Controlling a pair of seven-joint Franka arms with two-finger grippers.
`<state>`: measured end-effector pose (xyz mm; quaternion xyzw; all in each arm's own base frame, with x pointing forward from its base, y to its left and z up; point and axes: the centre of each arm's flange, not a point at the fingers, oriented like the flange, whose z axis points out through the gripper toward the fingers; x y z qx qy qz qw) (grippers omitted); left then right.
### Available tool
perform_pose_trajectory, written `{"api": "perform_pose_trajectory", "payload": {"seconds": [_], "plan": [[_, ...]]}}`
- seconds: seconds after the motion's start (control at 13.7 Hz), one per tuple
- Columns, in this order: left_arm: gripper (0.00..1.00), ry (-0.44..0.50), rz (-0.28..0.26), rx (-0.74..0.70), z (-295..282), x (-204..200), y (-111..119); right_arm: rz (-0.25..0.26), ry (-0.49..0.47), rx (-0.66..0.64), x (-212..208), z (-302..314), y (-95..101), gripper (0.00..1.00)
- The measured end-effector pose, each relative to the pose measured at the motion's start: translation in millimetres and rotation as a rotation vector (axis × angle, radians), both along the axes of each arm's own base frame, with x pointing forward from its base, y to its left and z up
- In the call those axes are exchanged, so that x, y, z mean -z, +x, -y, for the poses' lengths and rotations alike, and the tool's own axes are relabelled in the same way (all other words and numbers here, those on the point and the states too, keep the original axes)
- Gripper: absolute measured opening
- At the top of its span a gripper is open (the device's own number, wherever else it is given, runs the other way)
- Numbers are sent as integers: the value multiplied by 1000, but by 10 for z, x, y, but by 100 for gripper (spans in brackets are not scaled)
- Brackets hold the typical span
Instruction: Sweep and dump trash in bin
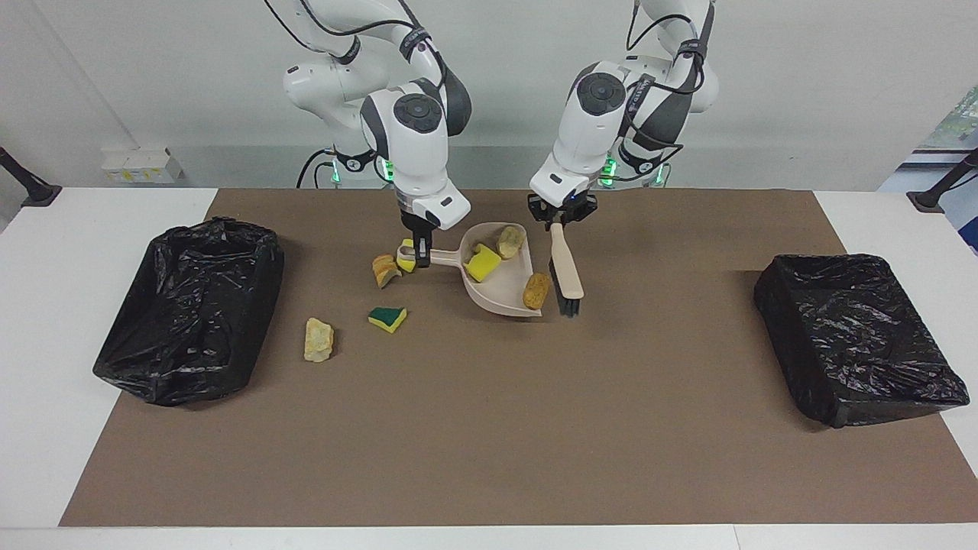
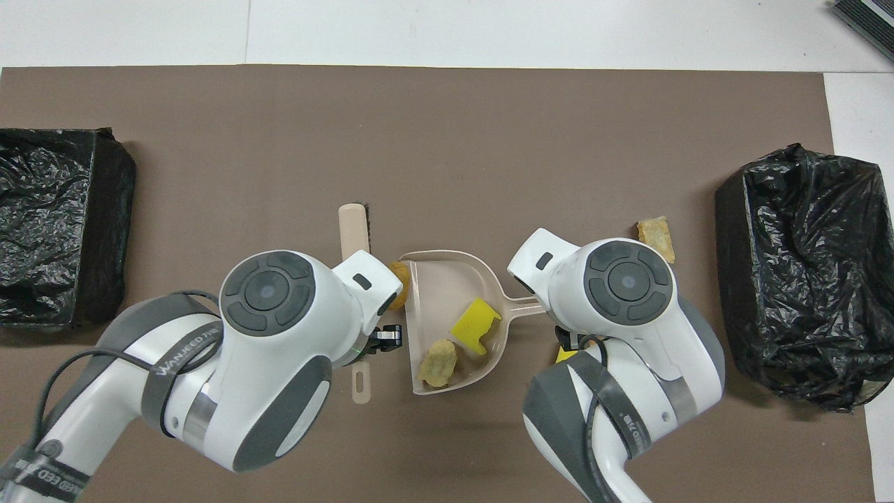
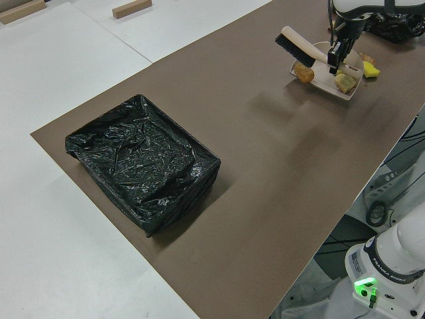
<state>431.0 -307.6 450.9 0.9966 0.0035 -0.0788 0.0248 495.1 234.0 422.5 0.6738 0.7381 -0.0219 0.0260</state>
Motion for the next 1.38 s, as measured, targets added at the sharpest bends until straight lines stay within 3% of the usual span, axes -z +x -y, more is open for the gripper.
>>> {"api": "perform_pose_trajectory", "payload": {"seconds": [0.36,0.87,1.38], "plan": [[27,64,-46,-89,-570,64,243,8,94,-4,-41,135,108,33],[27,35,-104,-16,-1595,515,721,-37,61,38,232,-172,-99,33],[27,74,-123,90,-1674,1126,601,-49,-25,126,491,-367,-212,33]]}}
